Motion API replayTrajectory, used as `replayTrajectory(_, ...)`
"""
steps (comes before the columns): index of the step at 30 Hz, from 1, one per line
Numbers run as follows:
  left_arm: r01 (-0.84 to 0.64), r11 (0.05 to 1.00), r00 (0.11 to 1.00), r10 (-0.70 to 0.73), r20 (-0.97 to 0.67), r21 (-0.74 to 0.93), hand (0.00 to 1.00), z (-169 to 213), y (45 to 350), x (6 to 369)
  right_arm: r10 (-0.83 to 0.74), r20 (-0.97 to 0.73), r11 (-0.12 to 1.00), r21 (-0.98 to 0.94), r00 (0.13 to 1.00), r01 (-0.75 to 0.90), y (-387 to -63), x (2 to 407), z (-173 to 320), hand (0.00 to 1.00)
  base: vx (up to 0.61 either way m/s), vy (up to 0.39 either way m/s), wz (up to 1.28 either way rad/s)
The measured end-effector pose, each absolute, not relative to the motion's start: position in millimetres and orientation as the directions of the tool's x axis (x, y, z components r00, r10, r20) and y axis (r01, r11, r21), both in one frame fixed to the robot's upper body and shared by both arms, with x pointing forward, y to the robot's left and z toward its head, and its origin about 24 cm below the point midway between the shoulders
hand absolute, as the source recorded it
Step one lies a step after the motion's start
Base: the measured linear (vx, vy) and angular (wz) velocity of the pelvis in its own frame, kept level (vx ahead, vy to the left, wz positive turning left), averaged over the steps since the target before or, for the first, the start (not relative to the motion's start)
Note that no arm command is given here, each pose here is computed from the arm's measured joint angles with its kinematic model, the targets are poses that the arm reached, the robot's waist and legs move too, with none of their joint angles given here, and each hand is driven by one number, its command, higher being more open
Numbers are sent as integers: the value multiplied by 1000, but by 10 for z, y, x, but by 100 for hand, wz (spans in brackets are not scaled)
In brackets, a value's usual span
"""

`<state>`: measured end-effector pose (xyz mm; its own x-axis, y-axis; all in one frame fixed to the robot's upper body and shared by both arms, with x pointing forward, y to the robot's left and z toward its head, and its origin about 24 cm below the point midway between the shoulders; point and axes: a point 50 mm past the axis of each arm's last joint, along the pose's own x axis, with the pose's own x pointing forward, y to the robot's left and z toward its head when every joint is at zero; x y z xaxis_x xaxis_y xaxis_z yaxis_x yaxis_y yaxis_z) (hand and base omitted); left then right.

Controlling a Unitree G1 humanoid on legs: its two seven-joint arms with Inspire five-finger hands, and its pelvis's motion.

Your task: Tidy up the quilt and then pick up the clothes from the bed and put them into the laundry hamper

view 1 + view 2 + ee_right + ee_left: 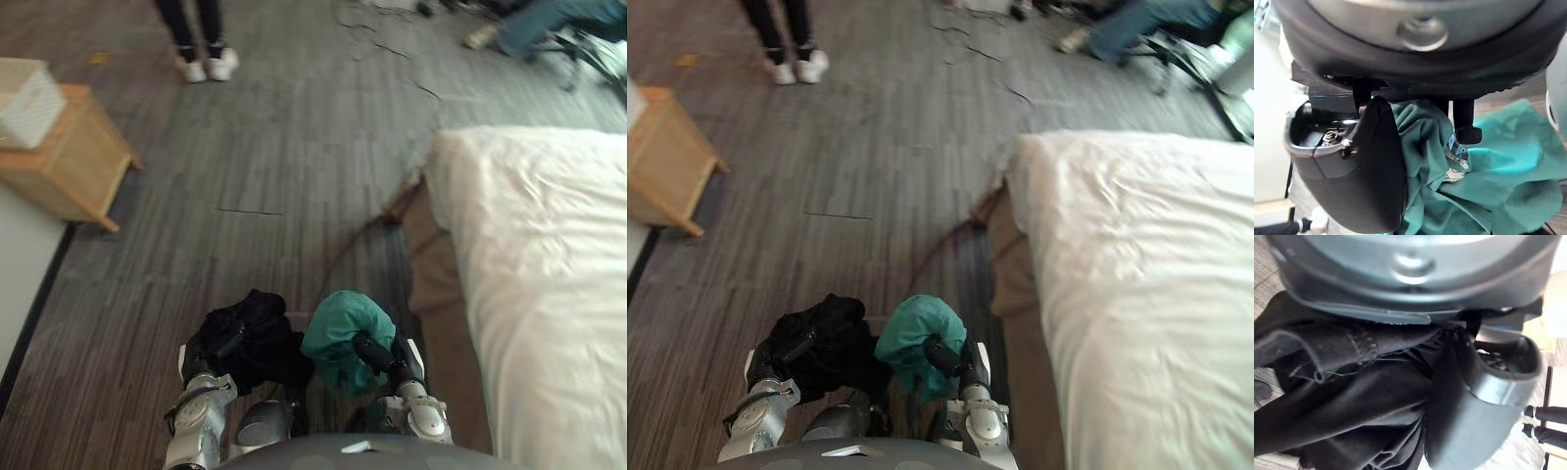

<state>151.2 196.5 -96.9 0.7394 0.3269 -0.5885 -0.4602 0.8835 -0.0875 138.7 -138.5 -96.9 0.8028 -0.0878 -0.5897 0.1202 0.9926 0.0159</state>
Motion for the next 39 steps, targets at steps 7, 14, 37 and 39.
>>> replayTrajectory(7, -436, 896, 735, 299, -608, -86, 0, -995, 1893, 1380, -89, -573, 988, 49, 815, 143, -1391, 1443, -942, 0, 285, -63, 20)
replayTrajectory(14, -311, 942, 724, 149, -674, -127, 0, -1136, 1598, 1263, -115, -659, 987, 8, 743, 161, -1417, 1187, -1107, 0, 126, 29, -9)
replayTrajectory(37, -91, 940, 835, -107, -539, -328, 0, -793, 858, 1893, 10, -486, 987, -136, 874, -86, -1030, 2094, -812, 0, 58, -7, -11)
replayTrajectory(39, -90, 936, 847, -108, -521, -340, 0, -745, 795, 1946, -9, -466, 986, -152, 885, -70, -1041, 2151, -773, 0, 418, 102, -22)
